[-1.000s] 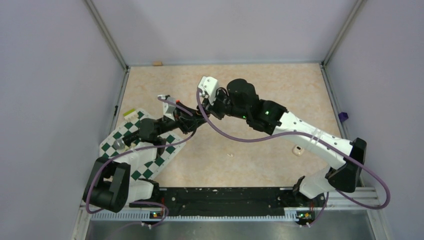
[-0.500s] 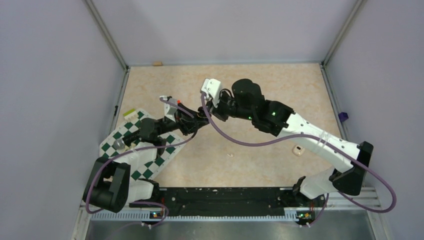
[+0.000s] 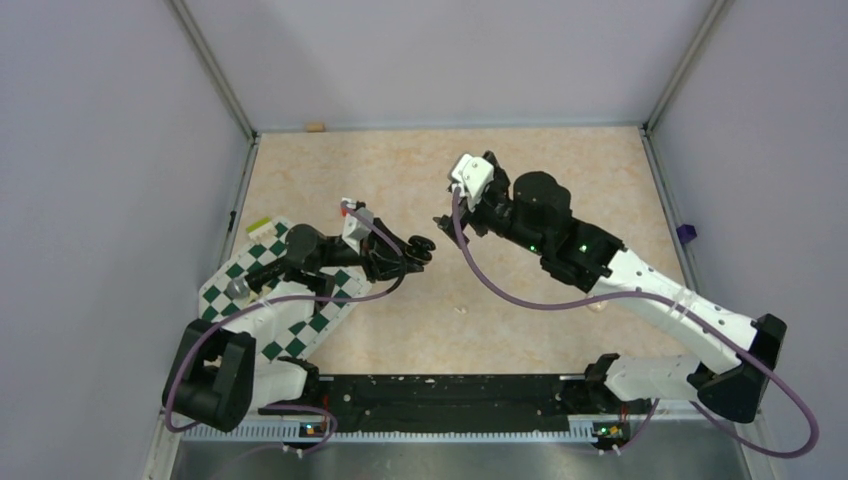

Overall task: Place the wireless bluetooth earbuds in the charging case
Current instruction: Close the charging case.

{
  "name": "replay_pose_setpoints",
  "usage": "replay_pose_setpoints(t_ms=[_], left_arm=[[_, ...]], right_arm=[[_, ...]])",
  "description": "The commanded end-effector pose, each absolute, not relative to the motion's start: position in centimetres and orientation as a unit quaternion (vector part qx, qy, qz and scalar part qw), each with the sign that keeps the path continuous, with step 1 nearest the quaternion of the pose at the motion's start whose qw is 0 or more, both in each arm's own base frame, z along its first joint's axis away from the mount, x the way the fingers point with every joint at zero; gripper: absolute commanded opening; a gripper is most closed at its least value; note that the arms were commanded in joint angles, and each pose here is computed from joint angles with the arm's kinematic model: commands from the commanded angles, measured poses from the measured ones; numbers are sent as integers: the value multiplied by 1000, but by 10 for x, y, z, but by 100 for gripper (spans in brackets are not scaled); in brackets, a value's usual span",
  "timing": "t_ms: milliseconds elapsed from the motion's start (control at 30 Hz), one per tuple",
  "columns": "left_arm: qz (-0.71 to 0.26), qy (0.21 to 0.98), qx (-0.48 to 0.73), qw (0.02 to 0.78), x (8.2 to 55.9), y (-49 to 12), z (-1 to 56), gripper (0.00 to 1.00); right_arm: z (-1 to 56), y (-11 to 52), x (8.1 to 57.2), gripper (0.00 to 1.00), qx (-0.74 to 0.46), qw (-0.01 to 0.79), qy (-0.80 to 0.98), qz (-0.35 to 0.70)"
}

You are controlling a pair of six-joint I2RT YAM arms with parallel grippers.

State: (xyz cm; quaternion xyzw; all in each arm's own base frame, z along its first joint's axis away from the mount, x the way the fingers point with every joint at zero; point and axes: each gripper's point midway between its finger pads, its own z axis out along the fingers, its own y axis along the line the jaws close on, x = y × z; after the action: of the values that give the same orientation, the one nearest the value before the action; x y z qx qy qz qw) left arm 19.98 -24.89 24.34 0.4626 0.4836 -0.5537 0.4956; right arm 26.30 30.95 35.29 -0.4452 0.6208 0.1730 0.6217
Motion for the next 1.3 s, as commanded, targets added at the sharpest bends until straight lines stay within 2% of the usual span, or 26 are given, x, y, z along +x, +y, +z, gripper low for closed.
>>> replay_pose_setpoints(t_ms=[0, 300, 967, 1133, 1267], left_arm=[[-544, 444, 500, 507, 191, -250, 261, 2], [-547, 446, 511, 490, 186, -252, 252, 4], [-550, 457, 512, 476, 188, -256, 243, 4], [-545, 473, 498, 481, 196, -257, 241, 4], [-508, 541, 443, 503, 234, -259, 233, 5]], right_arm=[[344, 296, 282, 96, -415, 650, 619, 149], [305, 315, 268, 96, -472, 601, 617, 191], [296, 328, 226, 96, -539, 552, 577, 269], [307, 324, 228, 96, -526, 568, 576, 263], [330, 302, 264, 97, -457, 621, 608, 188]])
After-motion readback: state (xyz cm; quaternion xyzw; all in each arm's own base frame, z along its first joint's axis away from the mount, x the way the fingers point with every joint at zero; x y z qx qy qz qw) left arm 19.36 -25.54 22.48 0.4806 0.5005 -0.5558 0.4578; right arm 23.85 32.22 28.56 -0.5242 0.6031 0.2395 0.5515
